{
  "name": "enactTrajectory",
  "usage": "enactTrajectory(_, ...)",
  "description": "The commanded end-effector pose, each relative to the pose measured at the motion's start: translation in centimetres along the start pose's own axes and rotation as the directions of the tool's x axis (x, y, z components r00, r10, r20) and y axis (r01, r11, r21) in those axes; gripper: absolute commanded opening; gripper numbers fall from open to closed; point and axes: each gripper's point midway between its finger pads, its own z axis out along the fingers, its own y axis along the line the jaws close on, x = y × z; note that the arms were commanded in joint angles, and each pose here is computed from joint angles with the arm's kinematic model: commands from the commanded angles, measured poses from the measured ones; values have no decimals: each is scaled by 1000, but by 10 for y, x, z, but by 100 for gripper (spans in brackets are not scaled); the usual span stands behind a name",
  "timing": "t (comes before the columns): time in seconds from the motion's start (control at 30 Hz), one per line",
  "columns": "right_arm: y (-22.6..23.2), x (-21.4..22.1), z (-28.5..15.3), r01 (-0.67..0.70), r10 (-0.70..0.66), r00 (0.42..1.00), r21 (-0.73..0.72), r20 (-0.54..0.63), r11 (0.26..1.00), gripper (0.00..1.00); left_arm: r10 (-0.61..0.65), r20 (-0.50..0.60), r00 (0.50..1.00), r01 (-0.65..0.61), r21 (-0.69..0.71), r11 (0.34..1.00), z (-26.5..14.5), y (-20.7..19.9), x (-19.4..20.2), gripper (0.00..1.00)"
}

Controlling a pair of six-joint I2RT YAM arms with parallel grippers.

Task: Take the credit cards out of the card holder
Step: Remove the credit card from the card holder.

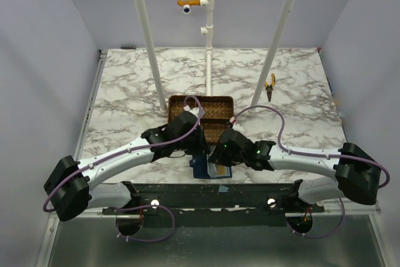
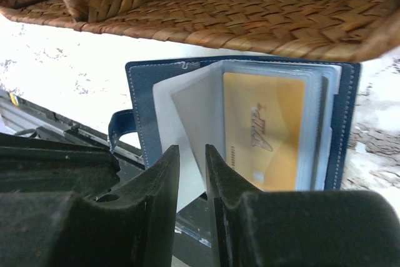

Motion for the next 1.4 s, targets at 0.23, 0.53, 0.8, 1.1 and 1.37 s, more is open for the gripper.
enactTrajectory(0.23, 46, 36, 10, 86, -96, 993, -145, -66, 986, 26, 34, -9, 999, -34, 22, 999, -6, -8, 1, 9)
enactTrajectory(0.53, 44, 44, 17, 137, -150, 985, -148, -80, 979, 24, 43, -87, 995, -45, -23, 999, 19, 11, 17, 8)
enactTrajectory(0.8, 45, 38, 5, 142, -151, 987, -148, -51, 979, 24, 6, -141, 990, -20, -98, 995, 39, 46, 44, 4)
enactTrajectory(1.1, -3, 15, -14, 130, -134, 990, 85, 41, 988, 35, -8, -134, 991, -5, -98, 995, 40, 55, 52, 8)
enactTrajectory(1.37, -45, 5, -12, 79, -101, 991, 229, 85, 970, 34, -20, -130, 991, 22, 12, 1000, 42, 38, 54, 16)
